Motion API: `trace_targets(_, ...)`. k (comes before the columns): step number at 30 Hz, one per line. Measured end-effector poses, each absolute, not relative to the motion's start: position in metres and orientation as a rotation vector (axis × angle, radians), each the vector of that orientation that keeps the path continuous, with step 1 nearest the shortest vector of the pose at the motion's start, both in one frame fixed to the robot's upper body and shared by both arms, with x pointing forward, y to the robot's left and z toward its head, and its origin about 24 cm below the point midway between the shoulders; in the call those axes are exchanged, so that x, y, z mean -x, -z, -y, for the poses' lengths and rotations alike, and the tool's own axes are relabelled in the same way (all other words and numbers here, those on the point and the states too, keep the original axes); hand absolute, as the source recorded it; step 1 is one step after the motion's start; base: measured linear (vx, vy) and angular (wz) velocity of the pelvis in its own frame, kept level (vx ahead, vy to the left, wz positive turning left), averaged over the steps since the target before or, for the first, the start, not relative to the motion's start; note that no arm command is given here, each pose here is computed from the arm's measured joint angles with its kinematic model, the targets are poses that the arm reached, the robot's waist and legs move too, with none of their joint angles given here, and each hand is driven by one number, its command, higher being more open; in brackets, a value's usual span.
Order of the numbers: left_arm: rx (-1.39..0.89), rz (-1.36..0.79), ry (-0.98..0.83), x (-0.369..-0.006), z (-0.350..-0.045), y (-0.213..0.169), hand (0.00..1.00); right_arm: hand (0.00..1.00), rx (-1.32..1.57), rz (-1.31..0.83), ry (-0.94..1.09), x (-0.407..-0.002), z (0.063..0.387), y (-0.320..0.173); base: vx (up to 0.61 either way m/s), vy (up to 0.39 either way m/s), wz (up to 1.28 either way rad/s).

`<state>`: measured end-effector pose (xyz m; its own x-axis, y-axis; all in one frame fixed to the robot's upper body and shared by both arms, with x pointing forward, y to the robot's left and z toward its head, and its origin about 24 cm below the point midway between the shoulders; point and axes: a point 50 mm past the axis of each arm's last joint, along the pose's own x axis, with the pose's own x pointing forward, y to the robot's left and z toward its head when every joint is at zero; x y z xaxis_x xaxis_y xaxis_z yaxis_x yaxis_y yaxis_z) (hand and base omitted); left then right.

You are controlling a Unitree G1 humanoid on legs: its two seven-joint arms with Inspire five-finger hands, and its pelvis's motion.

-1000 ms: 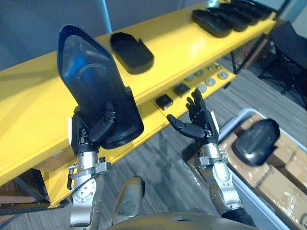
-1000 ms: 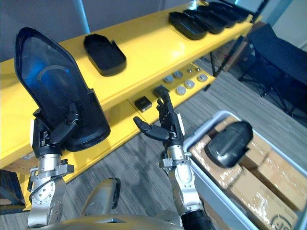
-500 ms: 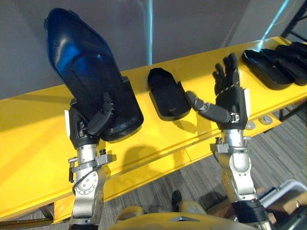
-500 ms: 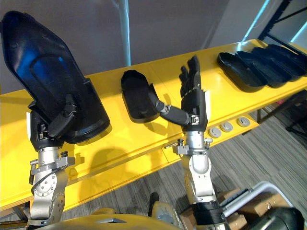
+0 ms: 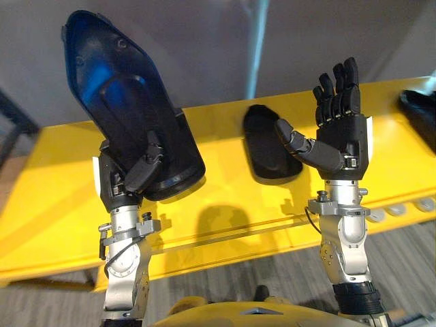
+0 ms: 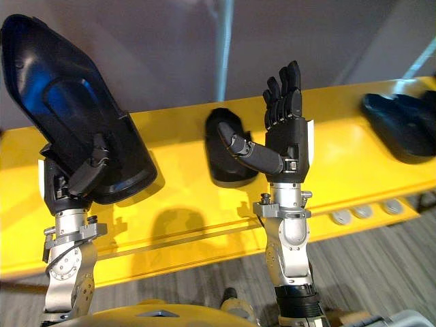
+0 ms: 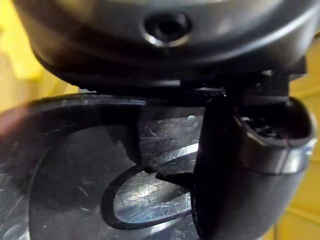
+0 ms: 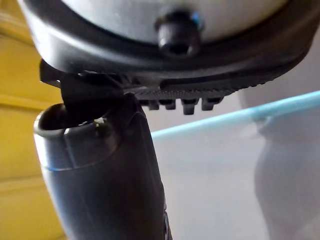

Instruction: Walk over and take three plastic housings, then place them on the shelf

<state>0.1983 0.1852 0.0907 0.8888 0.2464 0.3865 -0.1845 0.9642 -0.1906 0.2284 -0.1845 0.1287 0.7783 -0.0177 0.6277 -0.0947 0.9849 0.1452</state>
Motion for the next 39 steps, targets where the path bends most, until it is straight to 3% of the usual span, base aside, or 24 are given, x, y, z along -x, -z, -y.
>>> trace_targets(7, 0.115, 0.395, -0.178, -0.189, -0.182, -0.083, 0.00, 1.00, -0.217, 0.657, -0.146, -0.236, 0.174, -0.125, -0.11, 0.420, 0.25)
trace_targets(14, -0.008, 0.360, -0.031, -0.201, -0.191, -0.085, 0.00, 1.00, -0.265, 0.537, -0.166, -0.241, 0.138, -0.098, -0.03, 0.363, -0.35)
trace_targets(22, 0.034, 0.322, 0.128, -0.226, -0.175, -0.093, 0.00, 1.00, -0.118, 0.597, -0.069, -0.238, 0.162, -0.113, 0.00, 0.034, 0.03)
trace_targets(28, 0.090, 0.168, 0.069, -0.229, -0.178, -0.071, 0.00, 1.00, -0.019, 0.684, -0.112, -0.220, 0.181, -0.141, -0.04, -0.064, -0.44)
trace_targets(39, 0.163, 0.025, -0.076, -0.241, -0.178, -0.049, 0.00, 1.00, -0.022, 0.567, -0.135, -0.213, 0.187, -0.124, -0.02, -0.005, -0.10)
